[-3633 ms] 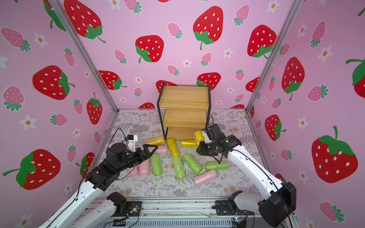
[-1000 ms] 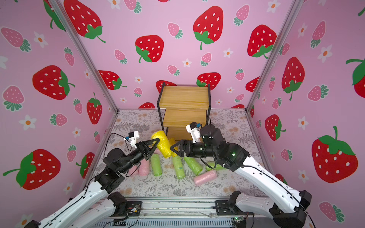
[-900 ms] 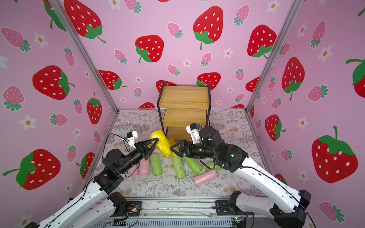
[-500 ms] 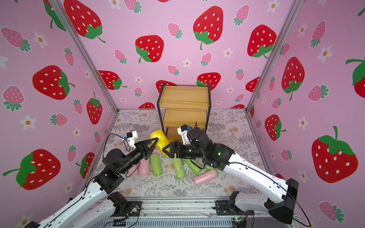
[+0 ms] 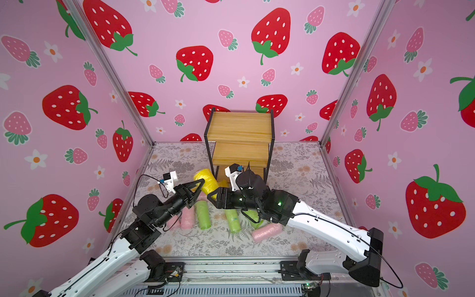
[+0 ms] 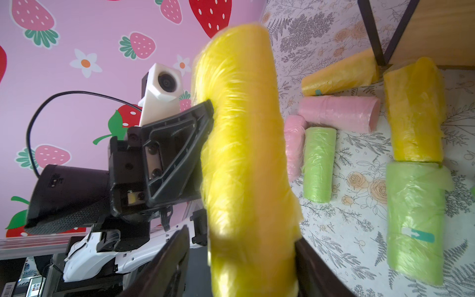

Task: Sort the rolls of trash bags by color and place them on the shelf
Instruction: Pick up the roll of trash bags from the center of the board.

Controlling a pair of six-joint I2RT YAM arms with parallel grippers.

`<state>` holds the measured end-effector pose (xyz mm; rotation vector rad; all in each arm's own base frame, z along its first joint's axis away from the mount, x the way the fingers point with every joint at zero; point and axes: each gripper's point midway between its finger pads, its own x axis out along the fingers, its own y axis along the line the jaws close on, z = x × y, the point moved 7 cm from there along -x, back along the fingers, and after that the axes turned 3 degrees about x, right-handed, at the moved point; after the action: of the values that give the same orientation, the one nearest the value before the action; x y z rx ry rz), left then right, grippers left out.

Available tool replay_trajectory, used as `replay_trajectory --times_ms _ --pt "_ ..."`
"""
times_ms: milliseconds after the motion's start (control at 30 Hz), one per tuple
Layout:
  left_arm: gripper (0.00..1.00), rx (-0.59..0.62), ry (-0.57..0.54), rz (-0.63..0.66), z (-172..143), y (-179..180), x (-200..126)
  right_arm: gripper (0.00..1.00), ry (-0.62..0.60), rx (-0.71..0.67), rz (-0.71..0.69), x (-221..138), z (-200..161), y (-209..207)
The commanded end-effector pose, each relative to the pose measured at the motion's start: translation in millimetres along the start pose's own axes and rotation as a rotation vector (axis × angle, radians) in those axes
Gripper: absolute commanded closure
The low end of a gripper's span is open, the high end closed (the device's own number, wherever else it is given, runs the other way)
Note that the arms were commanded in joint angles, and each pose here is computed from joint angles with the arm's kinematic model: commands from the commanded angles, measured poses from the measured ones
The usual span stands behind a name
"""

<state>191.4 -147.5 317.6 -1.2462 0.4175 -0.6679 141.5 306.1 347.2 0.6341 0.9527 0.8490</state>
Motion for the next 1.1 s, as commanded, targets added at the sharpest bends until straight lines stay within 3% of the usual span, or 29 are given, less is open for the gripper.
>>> replay_trajectory --times_ms 0,233,500,600,767,800,867,900,933,1067 --pt "1.00 -0.006 -0.061 -0.059 7.1 -15.5 -7.6 0.39 -0.069 0.000 -0.001 2.8 2.5 6.9" --pt "1.00 -0.010 -0.090 -0.051 8.2 -12.1 -13.7 0.56 -0.174 0.039 0.020 3.7 5.5 1.2" --pt "1.00 -0.010 -0.091 -0.050 7.9 -11.4 -12.5 0.58 -0.216 0.047 0.105 15.3 5.8 5.4" --pt "1.00 -0.008 -0.089 -0.048 7.5 -11.4 -12.1 0.71 -0.216 0.036 0.112 16.1 6.8 8.4" --pt "1.00 0.002 -0.080 -0.039 7.1 -12.0 -12.3 1.00 -0.233 0.012 0.086 9.9 9.5 8.7" --pt "0.99 0.003 -0.077 -0.032 6.9 -12.1 -12.7 1.00 -0.242 0.004 0.072 7.7 10.4 7.6" --pt "0.45 0.007 -0.072 -0.001 7.1 -11.9 -13.9 1.00 -0.266 -0.008 0.051 0.8 13.1 6.0" --pt "0.29 0.005 -0.069 0.023 7.2 -11.4 -14.9 1.00 -0.281 -0.016 0.039 -3.6 15.1 5.7" --pt "0.02 0.015 -0.066 0.039 7.5 -12.2 -15.5 1.00 -0.294 -0.026 0.024 -7.9 17.1 5.2" --pt "0.00 0.061 -0.055 0.109 10.5 -19.6 -19.7 1.00 -0.380 -0.064 -0.038 -30.0 36.1 7.1"
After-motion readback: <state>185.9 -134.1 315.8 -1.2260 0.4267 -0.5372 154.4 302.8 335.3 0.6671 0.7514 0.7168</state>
